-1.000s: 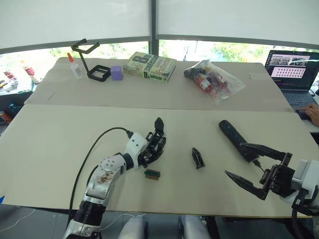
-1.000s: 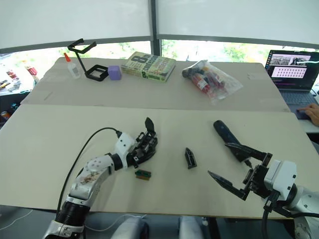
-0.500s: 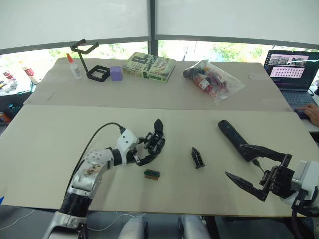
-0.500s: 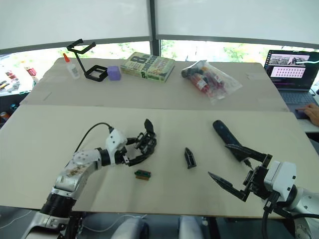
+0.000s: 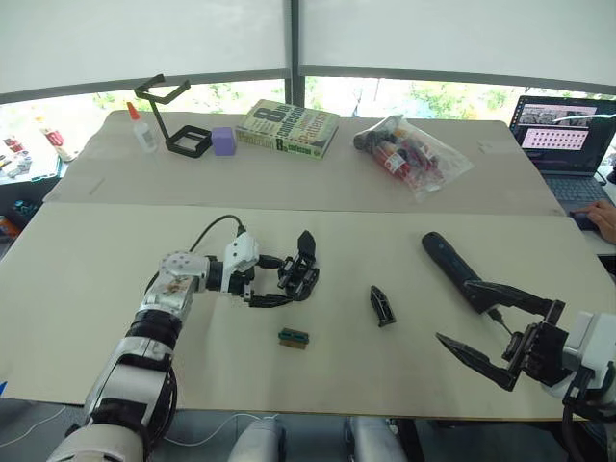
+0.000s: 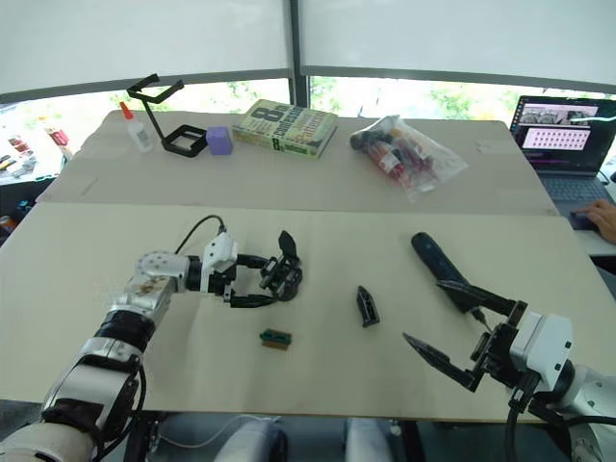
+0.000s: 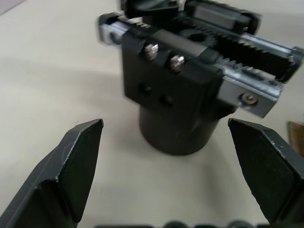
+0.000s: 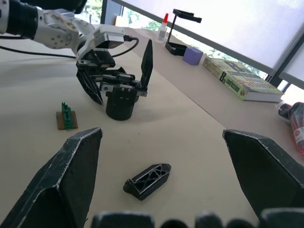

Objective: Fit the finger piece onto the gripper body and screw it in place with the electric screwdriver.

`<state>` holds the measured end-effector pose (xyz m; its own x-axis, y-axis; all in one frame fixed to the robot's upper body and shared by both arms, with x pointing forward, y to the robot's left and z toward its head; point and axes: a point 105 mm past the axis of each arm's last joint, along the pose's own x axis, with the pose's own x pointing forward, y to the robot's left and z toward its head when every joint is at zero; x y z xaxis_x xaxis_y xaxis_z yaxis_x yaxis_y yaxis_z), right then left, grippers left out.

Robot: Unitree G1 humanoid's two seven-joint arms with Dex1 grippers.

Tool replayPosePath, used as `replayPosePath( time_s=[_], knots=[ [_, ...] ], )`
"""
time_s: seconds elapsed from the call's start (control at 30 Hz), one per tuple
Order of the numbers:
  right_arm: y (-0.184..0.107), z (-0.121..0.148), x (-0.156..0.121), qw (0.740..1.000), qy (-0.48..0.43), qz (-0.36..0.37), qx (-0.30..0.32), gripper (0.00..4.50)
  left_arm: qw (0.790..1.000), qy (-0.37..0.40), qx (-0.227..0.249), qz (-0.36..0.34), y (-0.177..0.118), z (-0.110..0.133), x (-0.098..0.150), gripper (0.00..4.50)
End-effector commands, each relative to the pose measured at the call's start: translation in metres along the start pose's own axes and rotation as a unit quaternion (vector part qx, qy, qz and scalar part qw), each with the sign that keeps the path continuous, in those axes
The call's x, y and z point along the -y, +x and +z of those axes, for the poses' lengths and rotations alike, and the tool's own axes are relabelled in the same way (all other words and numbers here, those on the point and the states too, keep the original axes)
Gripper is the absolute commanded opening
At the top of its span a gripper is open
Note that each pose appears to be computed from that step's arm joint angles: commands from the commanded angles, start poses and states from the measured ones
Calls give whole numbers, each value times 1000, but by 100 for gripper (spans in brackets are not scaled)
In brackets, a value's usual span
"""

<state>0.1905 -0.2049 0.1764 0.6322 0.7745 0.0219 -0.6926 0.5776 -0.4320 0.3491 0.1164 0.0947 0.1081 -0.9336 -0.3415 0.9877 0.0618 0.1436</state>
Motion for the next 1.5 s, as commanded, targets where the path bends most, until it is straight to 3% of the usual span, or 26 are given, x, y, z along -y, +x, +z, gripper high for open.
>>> replayPosePath(
  time_s=[0.03, 0.27, 0.37, 0.47, 0.7, 0.93, 1.03, 1.37, 1.5],
  knots=[
    [-1, 11, 2, 1000, -19, 1, 7, 450, 999, 18, -4, -28, 5, 4, -1, 446],
    [-3, 13, 1, 1000, -23, -3, 4, 450, 999, 20, 6, -34, 21, 3, -2, 446],
    [-4, 13, 1, 1000, -24, -5, 1, 450, 999, 21, 6, -39, 23, -1, 1, 360],
    [-5, 14, 1, 1000, -23, -6, 0, 450, 999, 25, 14, -25, 23, -2, 0, 234],
    [-6, 13, 1, 1000, -21, -7, -1, 450, 994, 15, 101, 50, 20, 15, -6, 236],
    [-2, 11, 0, 1000, -6, -4, 6, 450, 993, -10, 75, 96, 30, 28, 13, 236],
    [1, 11, -1, 1000, -2, -2, 8, 450, 993, 8, 42, 109, 33, 21, 18, 236],
    [3, 12, -1, 1000, 7, 3, 7, 450, 993, -13, 13, 119, 32, 8, 17, 236],
    [8, 17, -4, 998, 61, 1, 11, 450, 991, -27, 9, 131, 28, 1, 15, 236]
  ],
)
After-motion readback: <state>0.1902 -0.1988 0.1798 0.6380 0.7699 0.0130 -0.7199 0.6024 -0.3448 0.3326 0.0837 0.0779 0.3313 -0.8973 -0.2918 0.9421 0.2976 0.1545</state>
